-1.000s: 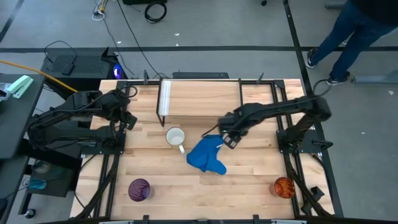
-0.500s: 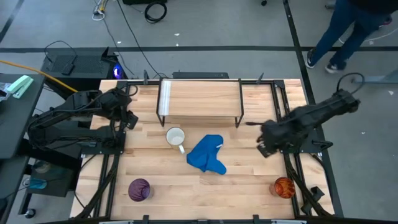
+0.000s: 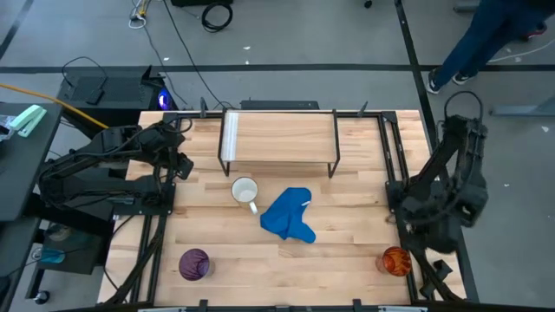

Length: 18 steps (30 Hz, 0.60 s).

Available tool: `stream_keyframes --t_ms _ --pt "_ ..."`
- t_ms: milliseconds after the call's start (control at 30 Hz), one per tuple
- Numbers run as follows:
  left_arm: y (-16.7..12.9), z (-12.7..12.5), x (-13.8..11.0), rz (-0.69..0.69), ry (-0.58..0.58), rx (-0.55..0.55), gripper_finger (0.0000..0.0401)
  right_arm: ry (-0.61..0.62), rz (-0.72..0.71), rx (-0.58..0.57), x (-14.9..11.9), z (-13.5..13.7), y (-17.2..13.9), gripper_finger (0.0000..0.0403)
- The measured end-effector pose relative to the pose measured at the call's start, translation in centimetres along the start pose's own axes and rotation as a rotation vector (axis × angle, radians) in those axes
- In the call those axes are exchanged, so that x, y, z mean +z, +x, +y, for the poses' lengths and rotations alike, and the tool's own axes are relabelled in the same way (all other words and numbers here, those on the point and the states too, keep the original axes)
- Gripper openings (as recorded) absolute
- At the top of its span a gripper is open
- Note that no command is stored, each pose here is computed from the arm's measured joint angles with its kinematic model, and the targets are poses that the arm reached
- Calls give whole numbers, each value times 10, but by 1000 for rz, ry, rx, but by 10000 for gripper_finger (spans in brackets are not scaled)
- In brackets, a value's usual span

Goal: Stack small to large cups/mugs on shelf
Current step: Put the orange cup on the shelf

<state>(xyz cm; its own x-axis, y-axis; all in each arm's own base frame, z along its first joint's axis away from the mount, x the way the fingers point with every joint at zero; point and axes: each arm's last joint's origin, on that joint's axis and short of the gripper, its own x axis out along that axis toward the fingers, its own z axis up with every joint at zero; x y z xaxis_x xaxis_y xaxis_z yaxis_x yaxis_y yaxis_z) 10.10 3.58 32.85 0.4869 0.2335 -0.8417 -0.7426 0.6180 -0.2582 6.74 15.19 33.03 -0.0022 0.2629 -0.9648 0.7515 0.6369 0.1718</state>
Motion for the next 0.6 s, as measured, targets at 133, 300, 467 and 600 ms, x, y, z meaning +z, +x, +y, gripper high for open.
stream_keyframes --t_ms 133,300,467,600 --pt "0 0 0 0 -57 0 83 -66 -19 -70 -20 4 15 157" --pt "0 0 0 1 -124 1 86 -143 -72 -148 -36 11 37 157" --pt "0 0 0 1 -179 1 91 -193 -123 -191 -43 17 52 157" --pt "0 0 0 2 -205 1 86 -212 -145 -160 -45 23 57 157"
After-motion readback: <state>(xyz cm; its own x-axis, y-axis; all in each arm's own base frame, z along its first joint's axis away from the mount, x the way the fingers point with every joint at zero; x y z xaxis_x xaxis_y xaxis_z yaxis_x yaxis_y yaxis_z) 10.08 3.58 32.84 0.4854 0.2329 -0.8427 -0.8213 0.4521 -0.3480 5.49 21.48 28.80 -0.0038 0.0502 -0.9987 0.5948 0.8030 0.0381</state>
